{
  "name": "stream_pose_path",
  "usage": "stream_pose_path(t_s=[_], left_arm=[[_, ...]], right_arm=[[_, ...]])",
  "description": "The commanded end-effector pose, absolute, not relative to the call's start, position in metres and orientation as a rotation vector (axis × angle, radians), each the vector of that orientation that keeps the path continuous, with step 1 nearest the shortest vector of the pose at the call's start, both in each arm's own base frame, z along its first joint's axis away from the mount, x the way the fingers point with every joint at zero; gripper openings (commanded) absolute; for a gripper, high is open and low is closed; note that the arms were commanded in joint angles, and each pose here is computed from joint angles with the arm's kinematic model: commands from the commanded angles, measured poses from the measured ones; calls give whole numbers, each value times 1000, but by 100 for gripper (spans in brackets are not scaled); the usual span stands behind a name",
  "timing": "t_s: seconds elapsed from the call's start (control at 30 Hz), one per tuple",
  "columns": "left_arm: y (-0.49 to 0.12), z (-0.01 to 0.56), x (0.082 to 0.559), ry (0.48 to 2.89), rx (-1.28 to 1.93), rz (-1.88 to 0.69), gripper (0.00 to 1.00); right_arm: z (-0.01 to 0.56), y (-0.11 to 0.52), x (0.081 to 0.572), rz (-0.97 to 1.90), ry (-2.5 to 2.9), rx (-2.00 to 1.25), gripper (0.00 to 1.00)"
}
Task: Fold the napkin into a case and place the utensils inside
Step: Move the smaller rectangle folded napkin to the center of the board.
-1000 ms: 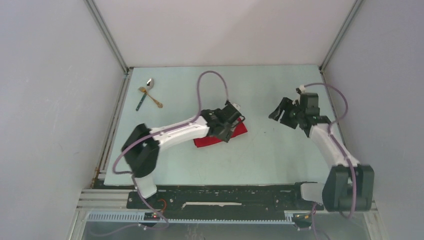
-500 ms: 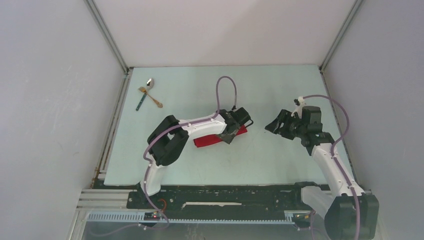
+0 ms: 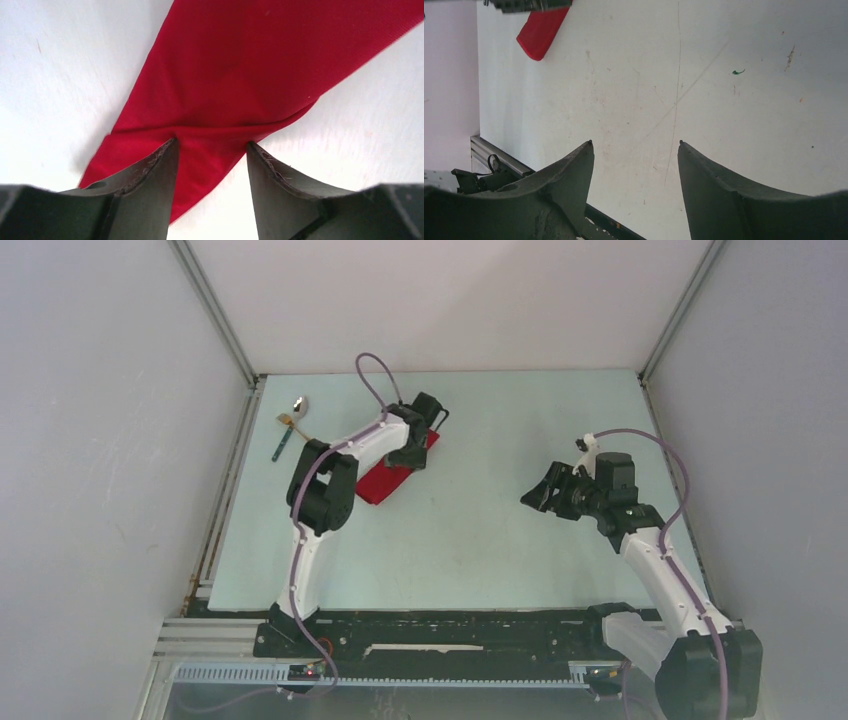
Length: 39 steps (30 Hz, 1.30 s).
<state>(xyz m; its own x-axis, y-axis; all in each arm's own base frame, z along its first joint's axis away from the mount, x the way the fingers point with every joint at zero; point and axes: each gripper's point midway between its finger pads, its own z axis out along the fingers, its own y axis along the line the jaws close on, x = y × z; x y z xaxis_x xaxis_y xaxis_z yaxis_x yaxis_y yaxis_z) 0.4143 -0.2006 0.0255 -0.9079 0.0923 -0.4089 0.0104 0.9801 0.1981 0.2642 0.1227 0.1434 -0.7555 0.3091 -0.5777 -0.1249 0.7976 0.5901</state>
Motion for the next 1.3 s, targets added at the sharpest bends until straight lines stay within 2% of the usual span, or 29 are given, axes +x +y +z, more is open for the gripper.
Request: stream_pose_path(t_s=[0.0,0.07,0.13,0.57,0.83,1.03,1.27], left_arm=[[-195,25,454,2722,-153,98,60],[-186,24,469,2722,-228,61,60],[-179,23,482,2725,-280,27,55],[-134,32,546,2636,-622,-206,60],[-104,45,571,2483,-876,-248,61],[-110,91,575,2397,-802,-293,64],[-135,151,541,2323,-629,-423,69]], right_arm=[[151,128,267,829,2255,74,70],[150,128,267,833,2259,73,70],[149,129,268,835,2263,70,70],[144,128,269,822,2283,71,69],[146,127,271,811,2285,69,69],[145,128,269,808,2291,61,69],[141,136,266,815,2309,28,70]])
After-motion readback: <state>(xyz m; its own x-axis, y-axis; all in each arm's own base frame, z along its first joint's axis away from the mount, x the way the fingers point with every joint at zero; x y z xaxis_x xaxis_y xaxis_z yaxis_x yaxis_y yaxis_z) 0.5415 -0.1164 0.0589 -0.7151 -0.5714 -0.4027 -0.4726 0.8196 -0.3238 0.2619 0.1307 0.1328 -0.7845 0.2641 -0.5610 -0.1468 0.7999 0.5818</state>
